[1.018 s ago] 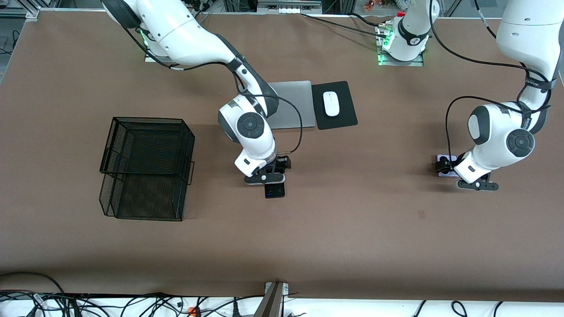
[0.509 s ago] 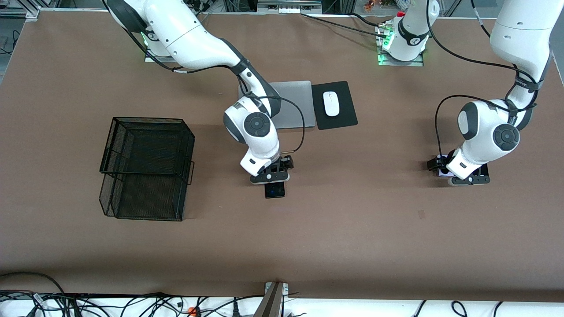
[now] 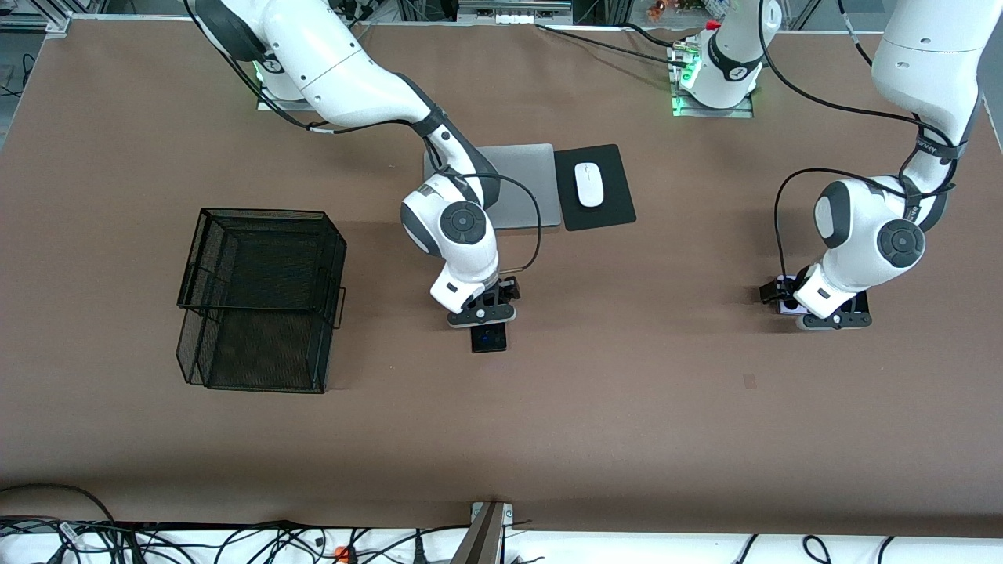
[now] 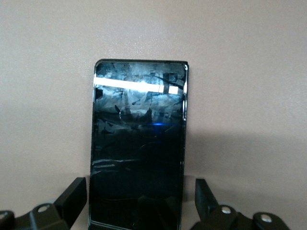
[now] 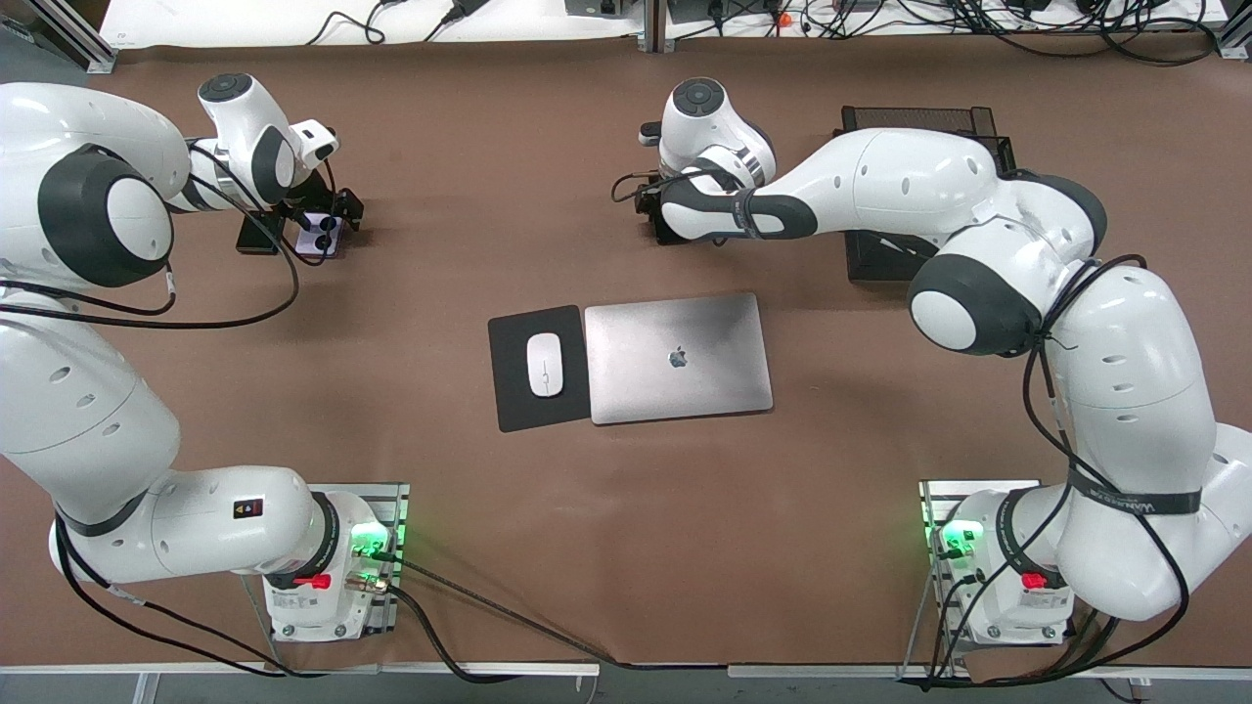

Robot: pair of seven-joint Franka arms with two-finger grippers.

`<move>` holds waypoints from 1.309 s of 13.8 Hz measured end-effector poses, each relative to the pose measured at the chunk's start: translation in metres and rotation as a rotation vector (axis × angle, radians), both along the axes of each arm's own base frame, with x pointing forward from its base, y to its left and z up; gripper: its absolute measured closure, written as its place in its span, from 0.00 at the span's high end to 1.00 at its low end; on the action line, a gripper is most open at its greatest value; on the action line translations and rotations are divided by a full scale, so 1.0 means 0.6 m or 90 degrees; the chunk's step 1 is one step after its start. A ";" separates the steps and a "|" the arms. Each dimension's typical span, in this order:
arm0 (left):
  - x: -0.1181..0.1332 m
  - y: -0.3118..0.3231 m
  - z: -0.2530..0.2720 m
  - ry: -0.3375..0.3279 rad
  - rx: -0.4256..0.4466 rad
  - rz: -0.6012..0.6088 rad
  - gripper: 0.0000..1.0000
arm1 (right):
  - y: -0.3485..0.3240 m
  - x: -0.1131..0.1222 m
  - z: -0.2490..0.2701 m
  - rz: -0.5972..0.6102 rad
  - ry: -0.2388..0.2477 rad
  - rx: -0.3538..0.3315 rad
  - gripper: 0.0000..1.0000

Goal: Place phones with both arms
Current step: 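Carry the black bar phone into the mesh basket with the right gripper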

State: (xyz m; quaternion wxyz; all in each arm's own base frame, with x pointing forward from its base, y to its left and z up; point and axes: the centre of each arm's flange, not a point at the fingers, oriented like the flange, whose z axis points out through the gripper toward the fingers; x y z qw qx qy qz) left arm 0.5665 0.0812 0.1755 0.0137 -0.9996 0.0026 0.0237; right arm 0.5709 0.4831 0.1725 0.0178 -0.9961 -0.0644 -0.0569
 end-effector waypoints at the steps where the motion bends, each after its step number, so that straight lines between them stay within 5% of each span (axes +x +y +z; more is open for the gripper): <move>1: -0.001 0.005 0.000 0.001 0.000 -0.013 1.00 | 0.000 0.000 0.000 0.000 0.000 0.000 1.00; 18: -0.006 0.045 0.000 -0.015 0.002 -0.026 1.00 | 0.012 -0.010 -0.011 0.015 -0.010 0.000 1.00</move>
